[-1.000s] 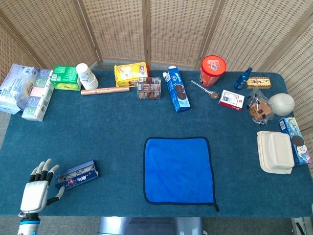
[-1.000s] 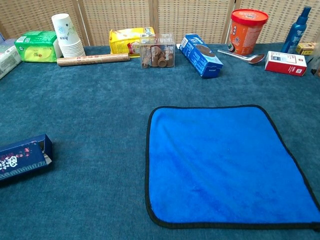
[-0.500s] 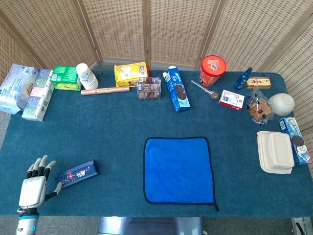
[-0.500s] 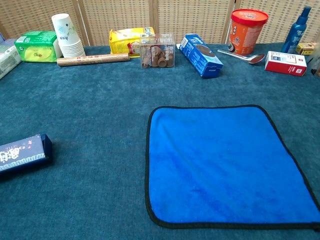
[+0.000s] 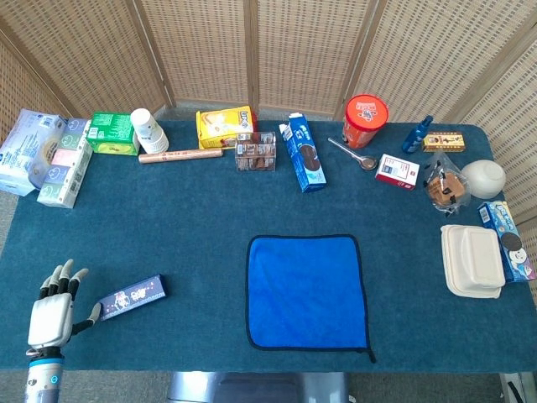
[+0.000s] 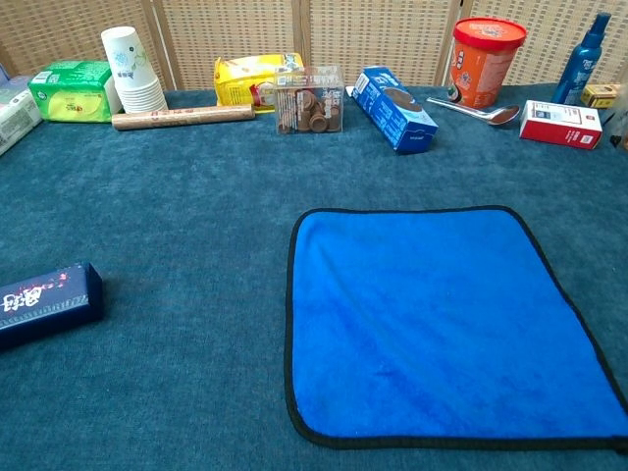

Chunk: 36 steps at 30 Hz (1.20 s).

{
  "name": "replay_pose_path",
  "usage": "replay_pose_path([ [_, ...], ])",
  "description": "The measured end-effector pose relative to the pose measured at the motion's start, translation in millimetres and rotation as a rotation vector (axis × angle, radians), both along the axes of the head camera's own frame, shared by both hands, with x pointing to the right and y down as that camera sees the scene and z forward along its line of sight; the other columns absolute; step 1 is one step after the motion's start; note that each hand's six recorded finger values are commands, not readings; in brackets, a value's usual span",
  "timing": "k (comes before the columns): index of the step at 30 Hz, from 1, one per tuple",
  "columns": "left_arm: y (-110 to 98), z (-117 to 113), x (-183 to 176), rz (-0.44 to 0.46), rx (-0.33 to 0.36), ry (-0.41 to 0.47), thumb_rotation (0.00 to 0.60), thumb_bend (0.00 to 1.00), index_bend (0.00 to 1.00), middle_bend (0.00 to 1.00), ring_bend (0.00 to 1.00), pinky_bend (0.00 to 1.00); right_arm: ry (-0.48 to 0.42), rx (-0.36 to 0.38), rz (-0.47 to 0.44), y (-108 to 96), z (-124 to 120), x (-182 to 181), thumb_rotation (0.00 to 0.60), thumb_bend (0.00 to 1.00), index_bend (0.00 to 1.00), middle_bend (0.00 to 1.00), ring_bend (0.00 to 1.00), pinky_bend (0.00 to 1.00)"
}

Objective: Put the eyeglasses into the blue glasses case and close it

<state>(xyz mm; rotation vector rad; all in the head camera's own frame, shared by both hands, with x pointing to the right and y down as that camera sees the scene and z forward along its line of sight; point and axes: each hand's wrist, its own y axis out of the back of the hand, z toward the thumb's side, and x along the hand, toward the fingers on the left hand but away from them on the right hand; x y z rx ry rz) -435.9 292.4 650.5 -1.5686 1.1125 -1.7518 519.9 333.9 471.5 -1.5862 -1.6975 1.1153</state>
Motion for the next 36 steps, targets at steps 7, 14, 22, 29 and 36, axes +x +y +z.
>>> replay_pose_path([
  [7,-7.6,2.1,-2.0,-0.011,-0.003,-0.01,0.47,0.3,0.15,0.0,0.0,0.1,0.0,-0.003,0.001,-0.3,1.2,-0.1,0.342,0.33,0.0,0.13,0.0,0.13],
  [14,-7.7,7.4,-2.8,-0.018,-0.022,-0.021,0.472,0.3,0.14,0.0,0.0,0.1,-0.001,-0.002,0.002,0.1,0.7,0.1,0.34,0.33,0.0,0.13,0.0,0.14],
  [22,-5.0,8.7,-9.3,-0.037,-0.028,-0.032,0.467,0.3,0.14,0.0,0.0,0.1,0.0,0.001,-0.001,0.3,-0.7,-1.0,0.34,0.33,0.0,0.13,0.0,0.14],
  [29,-5.5,8.7,-11.2,-0.043,-0.032,-0.035,0.464,0.3,0.13,0.0,0.0,0.1,0.002,-0.002,0.0,0.7,0.1,-1.3,0.341,0.33,0.0,0.13,0.0,0.14],
  [36,-9.2,1.2,-4.0,-0.039,-0.003,0.006,0.398,0.3,0.13,0.0,0.0,0.11,0.003,0.001,0.001,1.1,-1.0,-1.4,0.343,0.33,0.0,0.13,0.0,0.14],
])
